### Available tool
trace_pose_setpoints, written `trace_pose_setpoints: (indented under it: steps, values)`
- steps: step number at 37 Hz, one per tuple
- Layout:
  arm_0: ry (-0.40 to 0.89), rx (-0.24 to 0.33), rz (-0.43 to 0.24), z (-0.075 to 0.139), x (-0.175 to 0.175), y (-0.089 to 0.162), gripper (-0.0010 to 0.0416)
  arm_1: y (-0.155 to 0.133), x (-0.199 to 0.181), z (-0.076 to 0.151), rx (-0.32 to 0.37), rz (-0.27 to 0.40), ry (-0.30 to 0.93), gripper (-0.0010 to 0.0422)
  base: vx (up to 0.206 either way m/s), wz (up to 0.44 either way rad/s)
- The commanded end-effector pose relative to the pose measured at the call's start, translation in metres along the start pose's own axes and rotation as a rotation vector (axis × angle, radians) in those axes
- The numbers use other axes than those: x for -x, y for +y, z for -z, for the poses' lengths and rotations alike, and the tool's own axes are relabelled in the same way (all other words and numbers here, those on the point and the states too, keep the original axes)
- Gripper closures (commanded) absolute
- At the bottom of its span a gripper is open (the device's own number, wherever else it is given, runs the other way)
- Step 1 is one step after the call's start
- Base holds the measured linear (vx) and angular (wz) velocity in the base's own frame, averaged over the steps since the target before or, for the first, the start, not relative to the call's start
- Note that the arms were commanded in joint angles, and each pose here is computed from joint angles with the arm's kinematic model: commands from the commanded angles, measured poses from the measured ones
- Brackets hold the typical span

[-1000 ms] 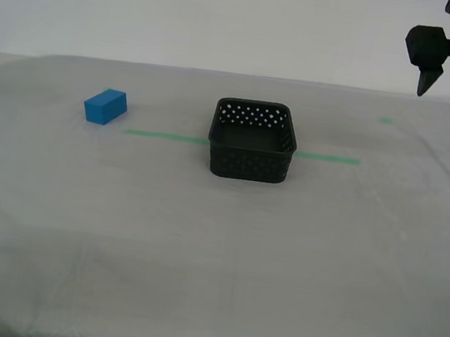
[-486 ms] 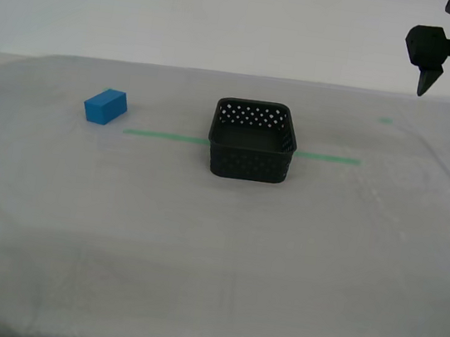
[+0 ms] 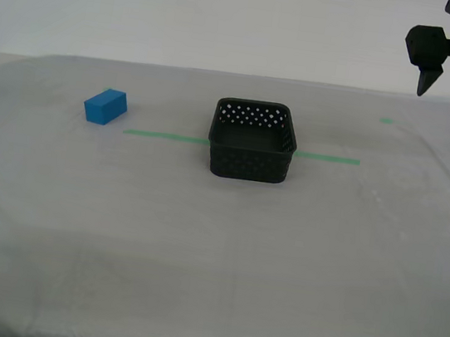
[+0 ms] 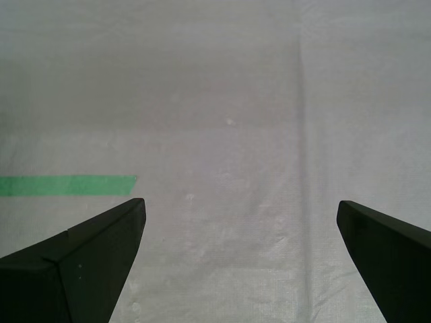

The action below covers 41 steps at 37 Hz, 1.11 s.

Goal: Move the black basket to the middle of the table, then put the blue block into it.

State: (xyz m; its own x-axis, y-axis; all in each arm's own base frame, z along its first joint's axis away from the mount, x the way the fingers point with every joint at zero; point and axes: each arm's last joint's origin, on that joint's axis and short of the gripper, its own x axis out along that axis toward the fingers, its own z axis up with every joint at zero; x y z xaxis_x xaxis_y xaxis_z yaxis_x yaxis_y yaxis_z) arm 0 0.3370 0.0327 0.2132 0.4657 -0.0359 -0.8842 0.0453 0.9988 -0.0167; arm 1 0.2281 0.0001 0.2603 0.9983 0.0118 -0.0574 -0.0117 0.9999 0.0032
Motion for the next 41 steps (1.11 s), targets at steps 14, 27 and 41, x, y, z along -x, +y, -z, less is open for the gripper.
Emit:
trace_pose_setpoints:
  steps: [14, 27, 41]
  values:
    - [-0.002, 0.001, 0.003, 0.000, 0.000, 0.000, 0.0007, 0.000, -0.003, -0.015, -0.042, 0.015, 0.208, 0.0412, 0.000, 0.000]
    - [-0.002, 0.001, 0.003, 0.000, 0.000, 0.000, 0.0007, -0.001, -0.001, -0.033, -0.084, 0.041, 0.340, 0.0412, 0.000, 0.000]
    - [-0.002, 0.001, 0.002, 0.000, 0.000, 0.000, 0.0007, -0.001, -0.003, -0.045, -0.109, 0.053, 0.470, 0.0412, 0.000, 0.000]
